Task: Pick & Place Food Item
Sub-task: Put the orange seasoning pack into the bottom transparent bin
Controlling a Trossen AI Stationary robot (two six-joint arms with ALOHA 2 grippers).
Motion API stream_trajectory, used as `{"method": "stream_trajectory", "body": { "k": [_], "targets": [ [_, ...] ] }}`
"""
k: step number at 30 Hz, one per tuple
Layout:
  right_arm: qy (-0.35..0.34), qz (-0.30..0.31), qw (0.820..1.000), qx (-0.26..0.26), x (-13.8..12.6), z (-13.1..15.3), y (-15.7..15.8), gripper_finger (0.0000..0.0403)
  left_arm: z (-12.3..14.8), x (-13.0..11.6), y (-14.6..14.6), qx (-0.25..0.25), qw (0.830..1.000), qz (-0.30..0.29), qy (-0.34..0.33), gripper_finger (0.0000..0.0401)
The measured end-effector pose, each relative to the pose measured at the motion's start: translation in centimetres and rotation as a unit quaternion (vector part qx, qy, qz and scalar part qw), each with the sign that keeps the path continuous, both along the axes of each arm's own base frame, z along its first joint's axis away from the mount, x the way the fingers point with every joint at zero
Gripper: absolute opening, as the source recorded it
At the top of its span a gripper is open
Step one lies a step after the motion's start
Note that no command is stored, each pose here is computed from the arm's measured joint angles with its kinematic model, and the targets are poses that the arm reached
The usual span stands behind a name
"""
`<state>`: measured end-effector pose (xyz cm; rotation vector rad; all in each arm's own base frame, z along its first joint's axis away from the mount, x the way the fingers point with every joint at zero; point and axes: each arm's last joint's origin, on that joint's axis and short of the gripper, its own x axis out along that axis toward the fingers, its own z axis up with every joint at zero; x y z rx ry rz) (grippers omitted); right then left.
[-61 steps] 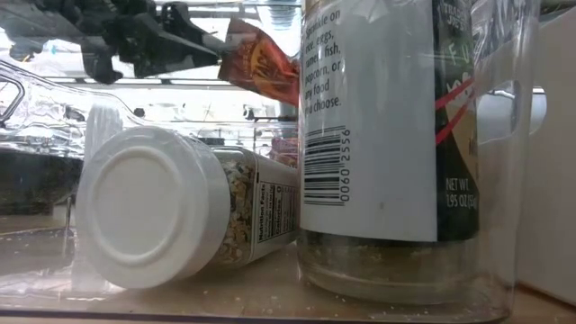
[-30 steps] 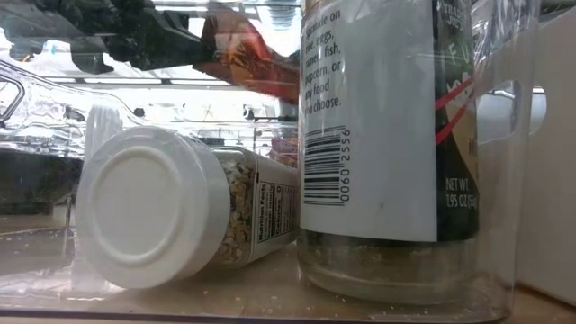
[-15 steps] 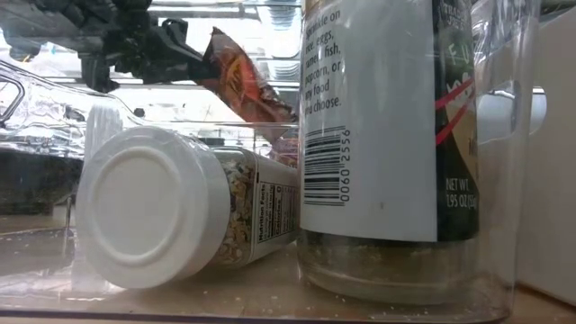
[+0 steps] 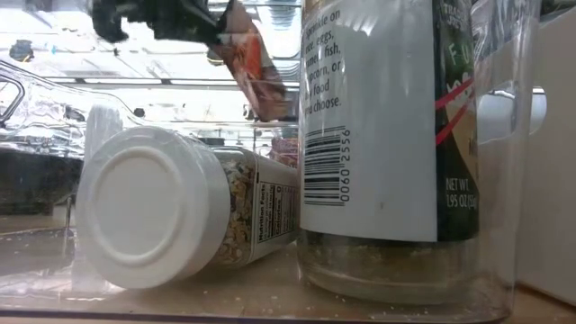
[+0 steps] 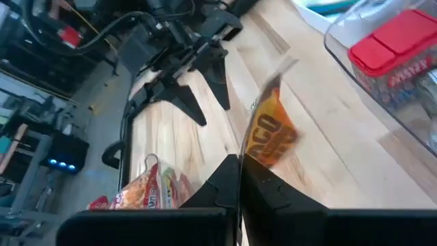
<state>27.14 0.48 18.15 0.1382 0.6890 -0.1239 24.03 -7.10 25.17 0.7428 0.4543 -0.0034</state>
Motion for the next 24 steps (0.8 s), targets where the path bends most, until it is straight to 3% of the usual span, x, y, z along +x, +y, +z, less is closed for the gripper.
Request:
{"method": "stream_trajectory", "body": {
  "k": [6, 13, 18, 24],
  "targets": [
    [-0.024, -0.022, 0.999, 0.002, -2.0, -0.8, -0.4, 0.0202, 4.1, 0.2, -0.4, -0.013, 0.998, -0.042, 0.052, 0.0],
    [-0.042, -0.024, 0.999, -0.001, -2.9, -0.2, -0.6, 0.0202, 7.9, -0.1, -0.9, -0.074, 0.989, -0.053, 0.114, 0.0],
    [-0.045, -0.022, 0.999, -0.007, -3.0, 0.1, -0.7, 0.0202, 8.2, 1.1, -3.9, -0.104, 0.978, -0.08, 0.162, 0.0],
    [-0.043, -0.022, 0.999, -0.007, -3.0, 0.0, -0.7, 0.0202, 6.8, 2.6, -8.0, -0.126, 0.964, -0.068, 0.224, 0.0]
  ]
}}
